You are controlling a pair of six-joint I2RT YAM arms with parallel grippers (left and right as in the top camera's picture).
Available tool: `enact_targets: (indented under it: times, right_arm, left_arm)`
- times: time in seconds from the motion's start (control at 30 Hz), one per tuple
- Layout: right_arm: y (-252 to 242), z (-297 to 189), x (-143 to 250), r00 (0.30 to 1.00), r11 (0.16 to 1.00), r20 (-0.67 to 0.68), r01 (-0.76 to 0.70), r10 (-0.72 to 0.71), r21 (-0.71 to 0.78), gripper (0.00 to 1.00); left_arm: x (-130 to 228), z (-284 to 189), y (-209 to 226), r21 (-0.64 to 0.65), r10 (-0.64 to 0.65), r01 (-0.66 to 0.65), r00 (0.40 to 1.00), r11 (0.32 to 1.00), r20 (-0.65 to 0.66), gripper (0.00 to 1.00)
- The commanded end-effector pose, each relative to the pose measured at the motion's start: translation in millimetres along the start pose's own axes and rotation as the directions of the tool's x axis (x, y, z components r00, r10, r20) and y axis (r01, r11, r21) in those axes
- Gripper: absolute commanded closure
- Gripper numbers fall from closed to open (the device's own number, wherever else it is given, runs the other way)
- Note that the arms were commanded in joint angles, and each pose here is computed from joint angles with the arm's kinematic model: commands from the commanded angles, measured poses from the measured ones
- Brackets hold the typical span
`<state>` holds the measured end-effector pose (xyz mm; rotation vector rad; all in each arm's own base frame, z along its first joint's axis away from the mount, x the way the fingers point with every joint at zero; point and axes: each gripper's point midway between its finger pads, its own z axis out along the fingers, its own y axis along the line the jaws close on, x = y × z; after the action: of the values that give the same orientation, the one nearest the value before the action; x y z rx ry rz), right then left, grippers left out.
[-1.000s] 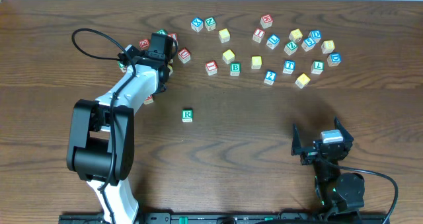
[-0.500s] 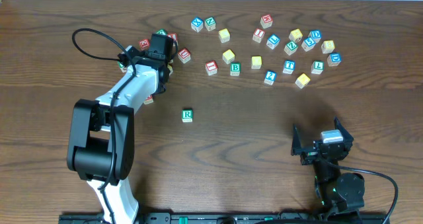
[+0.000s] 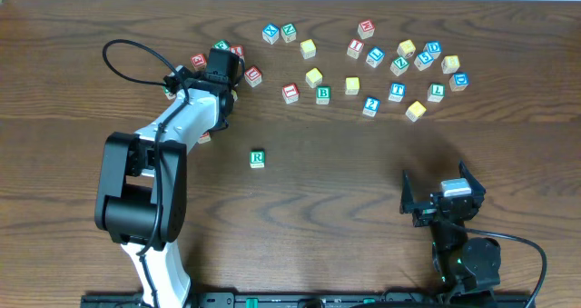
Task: Spell out ROBOT
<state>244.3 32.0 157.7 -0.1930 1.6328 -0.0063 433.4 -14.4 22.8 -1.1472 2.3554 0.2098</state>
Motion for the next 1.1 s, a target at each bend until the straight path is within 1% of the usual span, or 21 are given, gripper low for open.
enact_targets:
  times: [0.0, 0.4, 0.73, 1.07]
  right_arm:
    - [-1.7, 0.1, 1.4, 1.0, 1.0, -0.003, 0.01, -0.01, 0.006, 0.01]
    - [-1.7, 0.1, 1.6, 1.0, 1.0, -0.003, 0.01, -0.01, 0.006, 0.01]
    - [-1.7, 0.1, 1.6, 1.0, 1.0, -0.003, 0.01, -0.01, 0.006, 0.01]
    - [-1.7, 0.1, 1.4, 1.0, 1.0, -0.003, 0.01, -0.01, 0.006, 0.01]
  left_arm:
    - [-11.6, 4.2, 2.1, -0.022, -0.005, 0.006, 1.0, 1.0, 0.03, 0.42]
    - [-13.7, 9.5, 8.0, -0.037, -0.019, 0.02, 0.999, 0.999, 0.026, 0.42]
    - [-13.6, 9.5, 8.1, -0.037, -0.019, 0.02, 0.999, 0.999, 0.026, 0.44]
    - [-8.1, 9.8, 4.5, -0.017, -0.061, 0.061, 0.998, 0.998, -0.007, 0.44]
